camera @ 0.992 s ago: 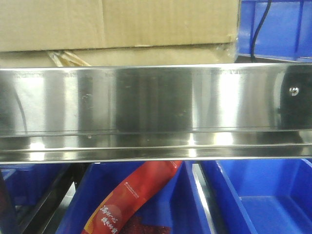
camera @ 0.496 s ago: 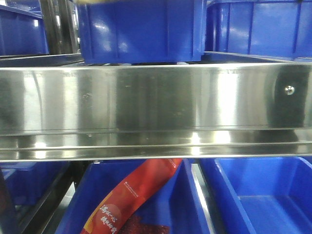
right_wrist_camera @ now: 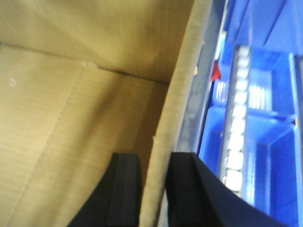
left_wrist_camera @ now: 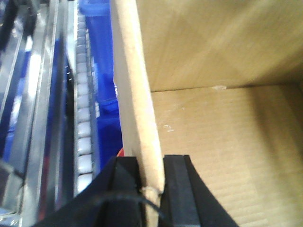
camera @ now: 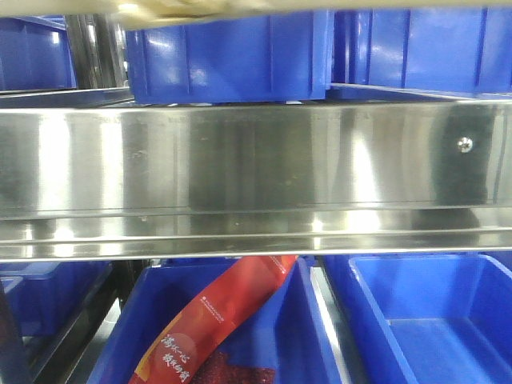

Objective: Grab carton from right shelf to conveyor
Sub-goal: 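Lift the carton with both grippers and pull it off the shelf, then hold the carton in both grippers while the base turns away from shelves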

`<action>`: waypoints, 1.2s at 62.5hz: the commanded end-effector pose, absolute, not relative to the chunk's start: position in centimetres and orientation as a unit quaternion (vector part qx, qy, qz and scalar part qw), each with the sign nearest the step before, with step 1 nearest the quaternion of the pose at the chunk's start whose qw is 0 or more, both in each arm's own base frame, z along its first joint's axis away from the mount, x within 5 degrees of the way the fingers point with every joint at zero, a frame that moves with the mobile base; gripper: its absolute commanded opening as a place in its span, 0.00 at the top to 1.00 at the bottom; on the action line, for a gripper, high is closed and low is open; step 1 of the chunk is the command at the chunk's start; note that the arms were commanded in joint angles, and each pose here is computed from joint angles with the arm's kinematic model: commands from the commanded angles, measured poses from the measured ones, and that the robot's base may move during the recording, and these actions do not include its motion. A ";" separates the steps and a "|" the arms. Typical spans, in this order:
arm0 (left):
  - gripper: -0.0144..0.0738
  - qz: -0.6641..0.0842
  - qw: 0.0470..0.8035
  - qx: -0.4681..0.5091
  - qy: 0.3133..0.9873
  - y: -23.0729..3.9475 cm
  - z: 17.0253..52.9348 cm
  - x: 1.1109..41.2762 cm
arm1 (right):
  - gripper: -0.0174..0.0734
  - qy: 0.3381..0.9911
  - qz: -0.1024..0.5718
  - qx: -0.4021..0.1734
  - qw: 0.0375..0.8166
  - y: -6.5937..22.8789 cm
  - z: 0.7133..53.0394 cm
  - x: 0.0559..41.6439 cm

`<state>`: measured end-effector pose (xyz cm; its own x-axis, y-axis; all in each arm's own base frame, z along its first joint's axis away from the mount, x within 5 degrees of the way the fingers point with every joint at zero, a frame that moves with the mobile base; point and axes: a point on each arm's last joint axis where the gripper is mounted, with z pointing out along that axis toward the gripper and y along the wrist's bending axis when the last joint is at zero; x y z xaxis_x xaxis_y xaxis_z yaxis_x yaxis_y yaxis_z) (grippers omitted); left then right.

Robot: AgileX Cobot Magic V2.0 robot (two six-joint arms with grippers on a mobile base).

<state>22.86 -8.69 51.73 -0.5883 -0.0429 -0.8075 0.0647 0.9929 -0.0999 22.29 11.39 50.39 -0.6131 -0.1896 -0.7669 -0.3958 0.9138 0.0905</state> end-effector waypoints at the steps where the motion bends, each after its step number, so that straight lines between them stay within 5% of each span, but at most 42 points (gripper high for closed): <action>1: 0.85 -0.089 0.469 0.017 0.878 -9.4 52.1 22.6 | 0.88 0.879 0.135 -0.168 0.425 11.5 50.7 22.1; 75: 0.85 -0.085 0.454 0.019 0.887 -9.6 51.2 23.0 | 0.88 0.880 0.135 -0.168 0.424 11.6 50.6 22.3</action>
<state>23.24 -8.95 50.60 -0.6201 -0.0336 -0.7838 0.0609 0.9940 -0.0908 22.37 11.42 50.15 -0.6187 -0.1935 -0.7614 -0.3945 0.9146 0.0881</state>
